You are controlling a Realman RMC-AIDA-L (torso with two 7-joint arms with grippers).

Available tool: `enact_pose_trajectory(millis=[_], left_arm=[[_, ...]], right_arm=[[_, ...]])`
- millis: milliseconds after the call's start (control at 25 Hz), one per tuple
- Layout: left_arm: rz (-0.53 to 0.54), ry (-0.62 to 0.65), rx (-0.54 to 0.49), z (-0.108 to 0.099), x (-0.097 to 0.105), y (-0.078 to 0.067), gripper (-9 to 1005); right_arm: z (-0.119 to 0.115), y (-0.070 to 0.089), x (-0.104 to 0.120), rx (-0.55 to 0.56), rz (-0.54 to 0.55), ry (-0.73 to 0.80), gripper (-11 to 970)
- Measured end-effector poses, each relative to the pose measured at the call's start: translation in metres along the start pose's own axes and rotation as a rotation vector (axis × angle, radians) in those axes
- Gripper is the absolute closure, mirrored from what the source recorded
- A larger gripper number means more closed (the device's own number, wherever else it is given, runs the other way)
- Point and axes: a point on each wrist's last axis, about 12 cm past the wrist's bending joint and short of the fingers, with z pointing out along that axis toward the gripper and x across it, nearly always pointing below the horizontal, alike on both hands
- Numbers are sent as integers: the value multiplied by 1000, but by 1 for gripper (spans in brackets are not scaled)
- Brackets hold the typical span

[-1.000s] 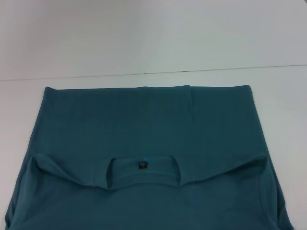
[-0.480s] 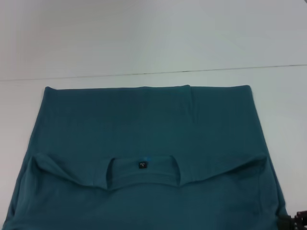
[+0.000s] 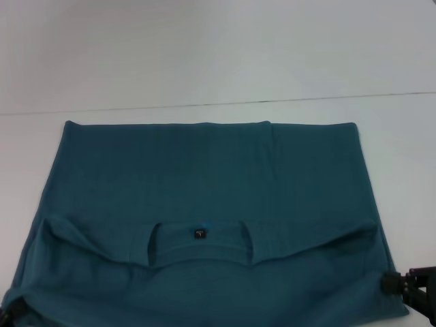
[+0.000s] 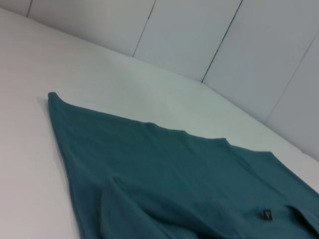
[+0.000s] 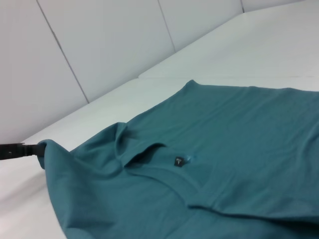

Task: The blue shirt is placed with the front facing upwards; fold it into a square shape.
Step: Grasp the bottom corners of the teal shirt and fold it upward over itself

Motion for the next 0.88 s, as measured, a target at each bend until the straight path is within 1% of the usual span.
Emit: enact_pose_trajectory(millis=[320, 560, 720, 880], left_arm=[[-15, -100, -8, 11, -9, 1, 944], [-37, -120, -25, 16, -17, 6, 944], [-34, -143, -29, 20, -23, 8, 944], [-42, -143, -37, 29, -28, 11, 945]], right_arm=[[6, -6, -8, 26, -11, -62, 929], [1, -10, -12, 66, -6, -116, 929], [-1, -12, -13, 91, 7, -162, 929], [-1, -13, -14, 111, 20, -191, 929]])
